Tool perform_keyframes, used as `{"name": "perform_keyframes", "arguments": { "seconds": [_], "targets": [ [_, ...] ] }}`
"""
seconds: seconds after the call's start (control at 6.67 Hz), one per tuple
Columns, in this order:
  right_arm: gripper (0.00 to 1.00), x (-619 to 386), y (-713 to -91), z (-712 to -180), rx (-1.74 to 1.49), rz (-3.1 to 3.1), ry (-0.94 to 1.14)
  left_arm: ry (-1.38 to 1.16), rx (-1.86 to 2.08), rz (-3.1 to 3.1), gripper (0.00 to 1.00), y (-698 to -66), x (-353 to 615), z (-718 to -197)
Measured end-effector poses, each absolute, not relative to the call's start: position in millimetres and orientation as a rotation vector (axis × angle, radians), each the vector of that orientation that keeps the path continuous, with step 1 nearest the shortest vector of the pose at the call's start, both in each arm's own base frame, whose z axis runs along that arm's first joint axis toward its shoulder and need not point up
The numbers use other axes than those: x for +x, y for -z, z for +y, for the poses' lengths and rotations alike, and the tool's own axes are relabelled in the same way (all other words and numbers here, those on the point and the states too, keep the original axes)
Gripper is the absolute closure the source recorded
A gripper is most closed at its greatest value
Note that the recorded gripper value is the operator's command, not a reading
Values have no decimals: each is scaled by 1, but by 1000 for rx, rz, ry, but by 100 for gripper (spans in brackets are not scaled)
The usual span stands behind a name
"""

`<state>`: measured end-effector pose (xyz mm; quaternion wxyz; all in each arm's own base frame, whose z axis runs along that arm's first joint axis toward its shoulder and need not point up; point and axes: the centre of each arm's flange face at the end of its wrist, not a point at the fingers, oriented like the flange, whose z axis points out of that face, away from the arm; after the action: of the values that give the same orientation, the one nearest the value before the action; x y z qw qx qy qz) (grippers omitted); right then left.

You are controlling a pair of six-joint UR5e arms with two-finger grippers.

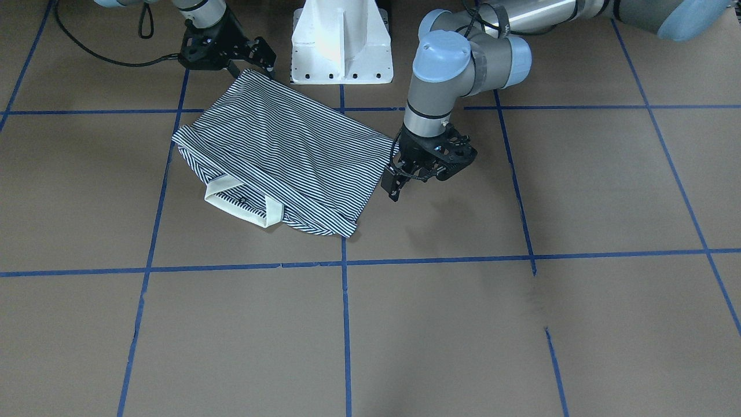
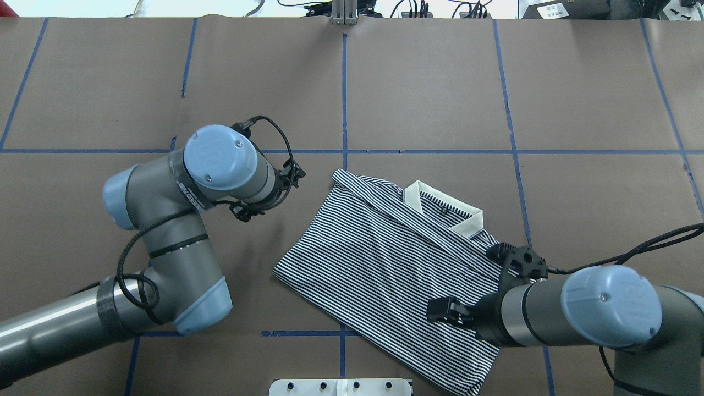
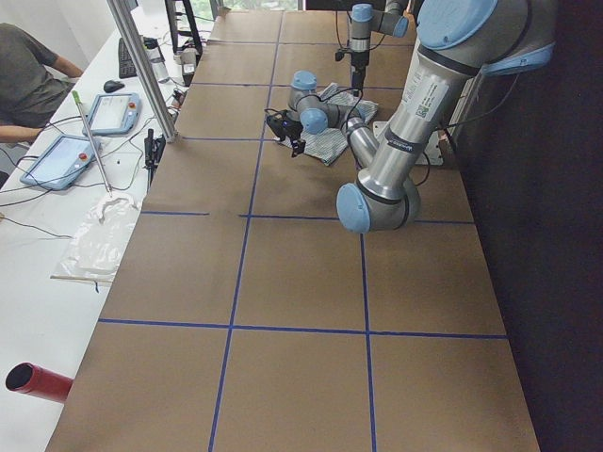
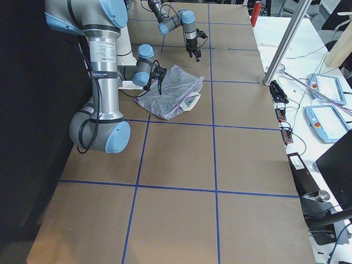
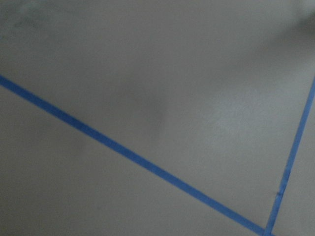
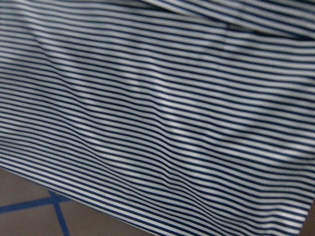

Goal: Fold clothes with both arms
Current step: 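Rotate the shirt a quarter turn with the right gripper while the left arm moves away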

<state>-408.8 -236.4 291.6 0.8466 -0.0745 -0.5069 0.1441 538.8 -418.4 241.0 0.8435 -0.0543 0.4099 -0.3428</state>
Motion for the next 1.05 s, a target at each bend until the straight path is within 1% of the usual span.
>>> {"name": "perform_keyframes", "arguments": {
  "seconds": [0.3, 0.6, 0.9, 1.05],
  "targets": [
    [0, -389, -280, -266, -120, -1101, -361, 735, -167, 808, 11, -226, 554, -360],
    [0, -386, -276, -273, -110, -1109, -375, 714, -174, 766, 11, -234, 570, -320],
    [0, -386, -276, -275, -109, -1110, -377, 715, -159, 740, 15, -247, 578, -311],
    [0, -385, -275, -275, -109, -1111, -378, 720, -151, 733, 19, -250, 581, -312]
  ]
}}
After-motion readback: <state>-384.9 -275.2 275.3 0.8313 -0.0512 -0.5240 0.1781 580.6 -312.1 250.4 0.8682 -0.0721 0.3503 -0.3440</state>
